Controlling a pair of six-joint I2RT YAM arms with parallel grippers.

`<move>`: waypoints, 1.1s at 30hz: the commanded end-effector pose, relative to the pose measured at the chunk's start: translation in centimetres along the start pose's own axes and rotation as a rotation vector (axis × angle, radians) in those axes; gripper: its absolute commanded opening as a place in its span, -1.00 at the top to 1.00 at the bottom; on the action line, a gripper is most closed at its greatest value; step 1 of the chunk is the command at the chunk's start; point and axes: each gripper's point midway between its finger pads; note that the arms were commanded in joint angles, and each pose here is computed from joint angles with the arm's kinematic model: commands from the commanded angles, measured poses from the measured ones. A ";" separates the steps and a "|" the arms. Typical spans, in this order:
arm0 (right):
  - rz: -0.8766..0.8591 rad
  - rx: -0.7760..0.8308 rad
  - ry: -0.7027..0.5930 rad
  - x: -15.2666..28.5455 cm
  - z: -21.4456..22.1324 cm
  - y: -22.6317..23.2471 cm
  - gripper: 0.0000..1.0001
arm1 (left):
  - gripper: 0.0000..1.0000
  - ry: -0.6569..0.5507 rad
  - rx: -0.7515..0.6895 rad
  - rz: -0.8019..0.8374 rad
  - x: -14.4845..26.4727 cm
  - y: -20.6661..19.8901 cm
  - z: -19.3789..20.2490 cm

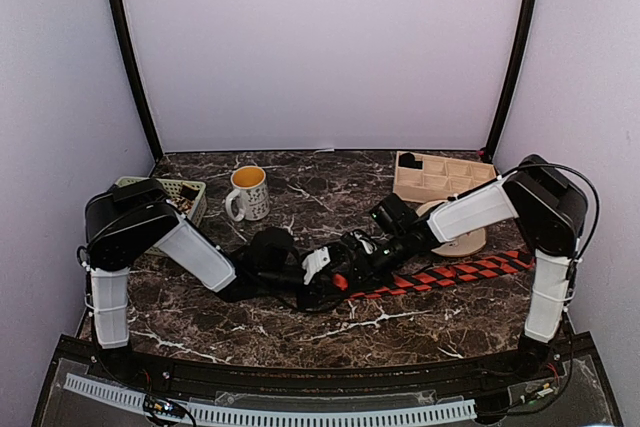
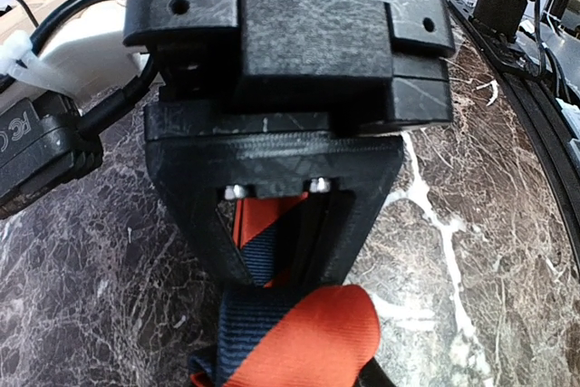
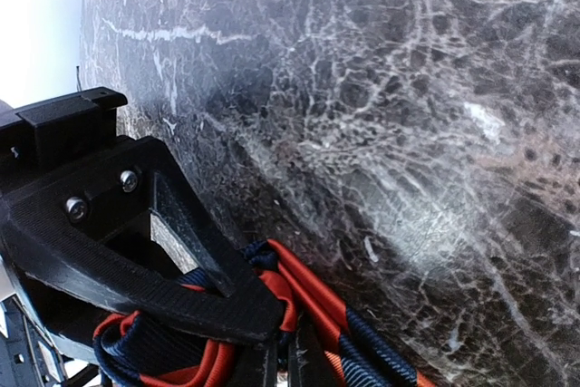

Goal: Roll the ties
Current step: Roll the tie at the center of the board.

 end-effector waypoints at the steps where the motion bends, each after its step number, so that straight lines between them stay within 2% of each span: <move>1: 0.158 -0.086 0.007 0.4 1.8 -4.5 0.93 | 0.58 0.269 0.082 0.033 1.4 -2.5 7.8; 6: 0.139 -0.116 -0.027 2.2 1.1 -4.4 0.67 | 0.60 0.341 0.081 0.038 1.8 -2.7 9.1; 11: 0.079 -0.106 -0.072 4.2 0.3 -2.4 0.36 | 0.62 0.381 0.080 0.038 2.0 -2.6 9.7; 17: -0.036 -0.089 -0.068 4.8 -0.1 1.0 0.15 | 0.61 0.414 0.078 0.035 1.6 -2.2 9.8; 21: -0.053 -0.065 -0.048 4.1 -0.1 2.4 0.14 | 0.59 0.420 0.081 0.039 1.4 -2.1 9.7; 26: -0.040 -0.062 -0.017 2.7 0.4 2.2 0.23 | 0.57 0.425 0.086 0.046 1.4 -2.2 9.7; 32: -0.038 -0.067 -0.025 2.3 -0.2 2.1 0.44 | 0.56 0.430 0.091 0.059 1.4 -2.4 9.7; 33: -0.040 -0.064 -0.026 2.3 -0.2 2.3 0.52 | 0.56 0.430 0.091 0.061 1.3 -2.4 9.7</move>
Point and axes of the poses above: each gripper's point midway between its finger pads, its own x axis back along the fingers, its own y axis along the line the jaws close on, z = x × y, and after that the axes turned 9 degrees about -x, right-handed
